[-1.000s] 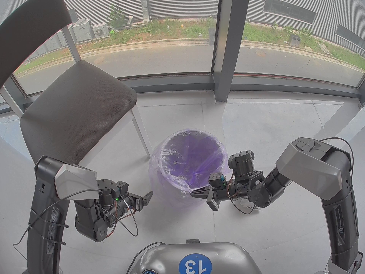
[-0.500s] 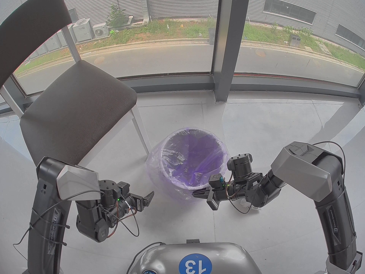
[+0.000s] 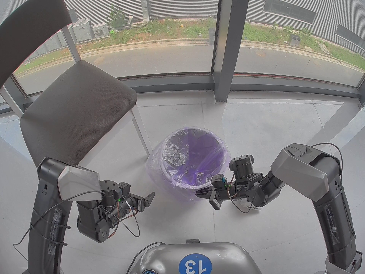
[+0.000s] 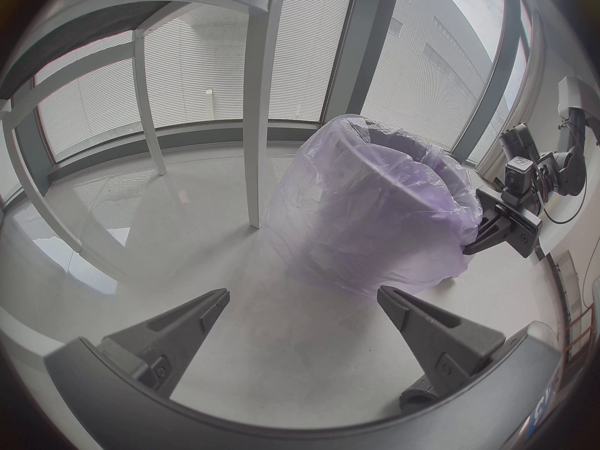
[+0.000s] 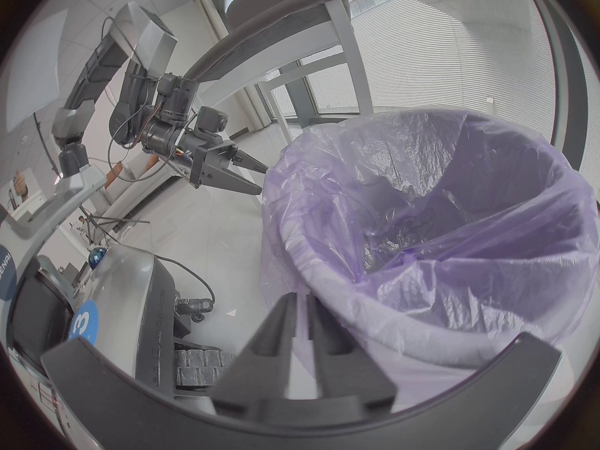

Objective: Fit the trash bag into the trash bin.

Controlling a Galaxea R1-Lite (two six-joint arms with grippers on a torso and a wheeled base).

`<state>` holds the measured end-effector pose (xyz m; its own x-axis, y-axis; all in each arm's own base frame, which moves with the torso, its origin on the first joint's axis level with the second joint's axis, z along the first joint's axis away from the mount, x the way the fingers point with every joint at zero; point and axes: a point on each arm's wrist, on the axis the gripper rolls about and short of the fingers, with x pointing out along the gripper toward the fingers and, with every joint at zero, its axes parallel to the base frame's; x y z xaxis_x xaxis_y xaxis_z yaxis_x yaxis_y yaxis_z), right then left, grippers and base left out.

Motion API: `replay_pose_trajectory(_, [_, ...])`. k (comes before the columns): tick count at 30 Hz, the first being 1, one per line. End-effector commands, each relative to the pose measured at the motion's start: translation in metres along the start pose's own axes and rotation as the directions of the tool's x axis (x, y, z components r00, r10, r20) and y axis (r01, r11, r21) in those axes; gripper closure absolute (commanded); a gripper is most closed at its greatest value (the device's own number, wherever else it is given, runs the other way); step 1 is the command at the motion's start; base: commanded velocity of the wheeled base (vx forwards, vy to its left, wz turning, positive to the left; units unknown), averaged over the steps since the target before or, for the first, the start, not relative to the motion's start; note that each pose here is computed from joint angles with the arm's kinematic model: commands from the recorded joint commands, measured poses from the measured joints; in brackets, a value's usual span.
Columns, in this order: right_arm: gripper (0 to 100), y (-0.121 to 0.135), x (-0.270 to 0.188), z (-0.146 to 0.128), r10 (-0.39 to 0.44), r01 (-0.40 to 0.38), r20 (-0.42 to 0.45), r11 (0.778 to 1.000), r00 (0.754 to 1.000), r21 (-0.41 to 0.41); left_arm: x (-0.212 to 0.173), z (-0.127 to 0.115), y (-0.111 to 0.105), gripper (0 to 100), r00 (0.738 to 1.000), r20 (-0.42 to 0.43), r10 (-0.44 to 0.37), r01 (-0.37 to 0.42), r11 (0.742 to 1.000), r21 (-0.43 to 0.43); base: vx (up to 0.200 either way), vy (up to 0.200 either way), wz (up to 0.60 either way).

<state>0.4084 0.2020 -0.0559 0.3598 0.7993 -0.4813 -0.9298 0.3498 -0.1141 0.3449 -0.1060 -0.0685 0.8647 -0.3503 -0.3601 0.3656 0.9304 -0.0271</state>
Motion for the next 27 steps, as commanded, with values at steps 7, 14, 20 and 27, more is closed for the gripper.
replay_pose_trajectory(7, [0,0.013,-0.014,0.002,0.022,-0.022,-0.022,1.0,1.0,0.004,-0.001,0.001,-0.005,0,1.0,0.012,-0.012,0.011,1.0,0.005,0.0,0.0,0.0])
replay_pose_trajectory(14, [0,0.006,-0.015,-0.002,0.009,-0.008,-0.024,1.0,1.0,0.018,-0.002,0.001,-0.007,0,1.0,0.007,-0.014,0.014,1.0,0.006,0.0,0.0,0.0])
replay_pose_trajectory(20, [0,-0.004,-0.014,-0.005,0.001,0.003,-0.039,0.996,0.999,0.091,-0.002,-0.001,-0.013,0,1.0,0.002,-0.027,0.027,1.0,0.012,0.0,0.0,0.0])
replay_pose_trajectory(27, [0,-0.011,-0.014,-0.006,-0.015,0.032,-0.111,0.987,0.994,0.158,0.0,-0.004,-0.021,0,0.999,-0.005,-0.034,0.035,0.999,0.014,0.0,0.0,0.0])
